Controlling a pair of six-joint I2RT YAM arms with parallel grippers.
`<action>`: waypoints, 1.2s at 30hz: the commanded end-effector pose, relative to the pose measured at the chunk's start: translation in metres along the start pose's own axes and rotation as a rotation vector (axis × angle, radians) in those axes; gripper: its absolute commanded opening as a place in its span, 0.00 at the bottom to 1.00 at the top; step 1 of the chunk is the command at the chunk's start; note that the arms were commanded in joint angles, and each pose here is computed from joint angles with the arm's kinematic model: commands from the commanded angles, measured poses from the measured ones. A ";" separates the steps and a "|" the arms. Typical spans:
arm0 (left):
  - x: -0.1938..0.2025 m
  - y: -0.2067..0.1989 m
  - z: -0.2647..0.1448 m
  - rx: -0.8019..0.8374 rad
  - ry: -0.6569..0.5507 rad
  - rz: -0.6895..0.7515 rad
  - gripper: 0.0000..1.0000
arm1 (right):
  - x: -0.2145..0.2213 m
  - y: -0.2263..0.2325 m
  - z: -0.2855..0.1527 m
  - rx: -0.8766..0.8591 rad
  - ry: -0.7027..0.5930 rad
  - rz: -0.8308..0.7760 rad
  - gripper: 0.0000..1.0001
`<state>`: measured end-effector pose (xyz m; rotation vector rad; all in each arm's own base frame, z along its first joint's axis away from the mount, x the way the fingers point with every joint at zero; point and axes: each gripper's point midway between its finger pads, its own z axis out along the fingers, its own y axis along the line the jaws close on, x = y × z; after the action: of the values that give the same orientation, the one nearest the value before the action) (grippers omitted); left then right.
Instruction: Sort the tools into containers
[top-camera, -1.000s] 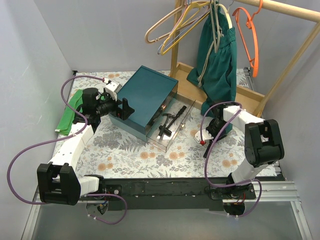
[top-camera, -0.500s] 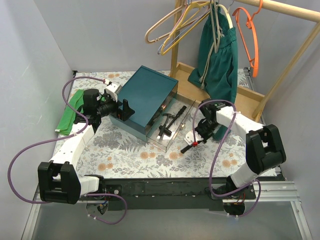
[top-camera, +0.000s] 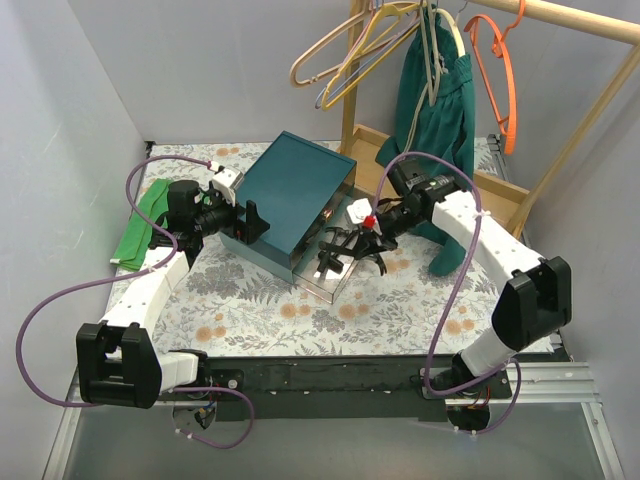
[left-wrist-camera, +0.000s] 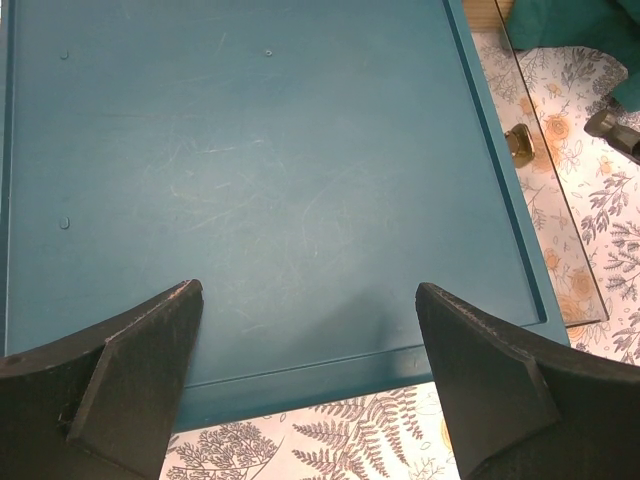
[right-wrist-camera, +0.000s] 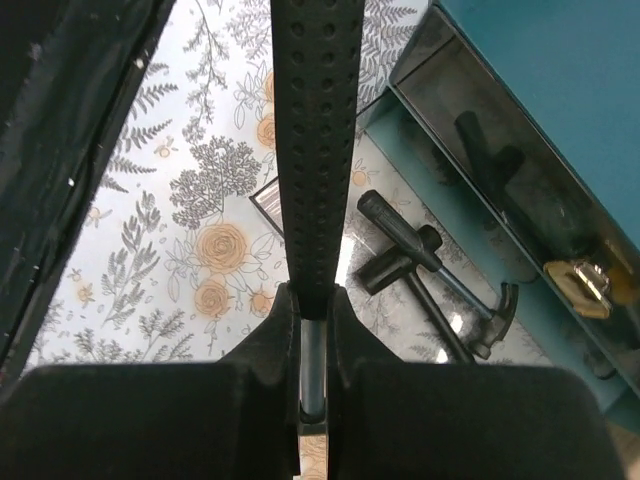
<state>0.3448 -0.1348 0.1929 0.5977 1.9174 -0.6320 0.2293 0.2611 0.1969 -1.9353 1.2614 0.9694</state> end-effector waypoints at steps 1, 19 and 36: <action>-0.010 -0.003 -0.006 -0.001 -0.035 0.023 0.89 | -0.009 0.002 0.008 0.027 0.135 -0.214 0.01; -0.008 -0.003 -0.007 -0.006 -0.035 0.023 0.89 | 0.065 -0.073 0.015 -0.001 0.609 -0.650 0.01; -0.004 -0.004 -0.005 0.003 -0.028 0.004 0.89 | 0.086 -0.115 0.044 0.073 0.799 -0.816 0.32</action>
<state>0.3433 -0.1350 0.1957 0.5898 1.9088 -0.6346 0.3271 0.2815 0.1001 -2.6233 0.7413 -0.1251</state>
